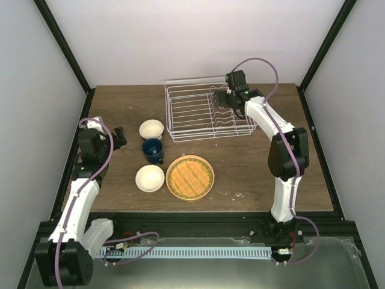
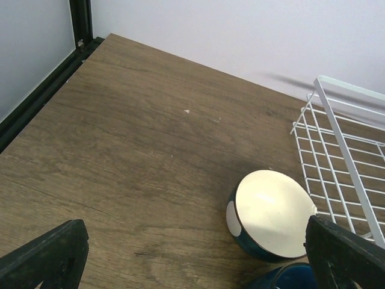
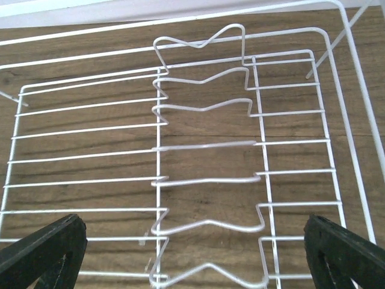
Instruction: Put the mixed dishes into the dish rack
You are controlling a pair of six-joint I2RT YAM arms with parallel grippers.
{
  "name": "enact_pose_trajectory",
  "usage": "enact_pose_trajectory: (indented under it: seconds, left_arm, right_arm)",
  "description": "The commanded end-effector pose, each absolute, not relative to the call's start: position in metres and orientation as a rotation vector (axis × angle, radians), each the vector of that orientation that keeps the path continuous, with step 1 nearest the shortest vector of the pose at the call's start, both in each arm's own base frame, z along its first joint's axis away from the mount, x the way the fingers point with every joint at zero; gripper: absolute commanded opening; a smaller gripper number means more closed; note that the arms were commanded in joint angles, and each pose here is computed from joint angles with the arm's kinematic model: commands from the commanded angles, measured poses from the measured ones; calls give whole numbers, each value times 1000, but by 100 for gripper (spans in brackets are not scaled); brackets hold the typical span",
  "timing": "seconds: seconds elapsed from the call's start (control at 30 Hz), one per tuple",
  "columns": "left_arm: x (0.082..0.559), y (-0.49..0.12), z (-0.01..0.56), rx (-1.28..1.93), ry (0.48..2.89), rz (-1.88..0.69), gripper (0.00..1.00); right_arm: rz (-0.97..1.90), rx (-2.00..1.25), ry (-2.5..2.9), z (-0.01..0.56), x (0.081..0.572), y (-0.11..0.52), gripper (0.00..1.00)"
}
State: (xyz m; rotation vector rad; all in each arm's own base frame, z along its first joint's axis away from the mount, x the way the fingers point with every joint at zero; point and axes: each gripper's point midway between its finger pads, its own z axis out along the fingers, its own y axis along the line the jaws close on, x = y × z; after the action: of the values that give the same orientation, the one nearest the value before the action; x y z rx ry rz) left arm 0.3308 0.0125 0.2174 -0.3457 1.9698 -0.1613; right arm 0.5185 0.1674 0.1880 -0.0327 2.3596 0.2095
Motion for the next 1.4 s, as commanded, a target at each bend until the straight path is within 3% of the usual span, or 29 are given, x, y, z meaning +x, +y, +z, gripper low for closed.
enact_pose_trajectory:
  seconds: [0.0,0.47,0.93,1.37]
  left_arm:
    - [333,13,220,-329,1966,-146,100]
    - [341,10,207,-340,1993,-172,100]
    - [343,9,205,-347,1993,-189,100]
    - [345,8,202,-341,2002,-192,100]
  right_arm:
    - [159,-71,2419,181,529,173,100]
    - [29,-116,2548,121,541,167,100]
    - [33,-147,2663,69,504,161,100]
    - [20,-127,2714,56,476,151,100]
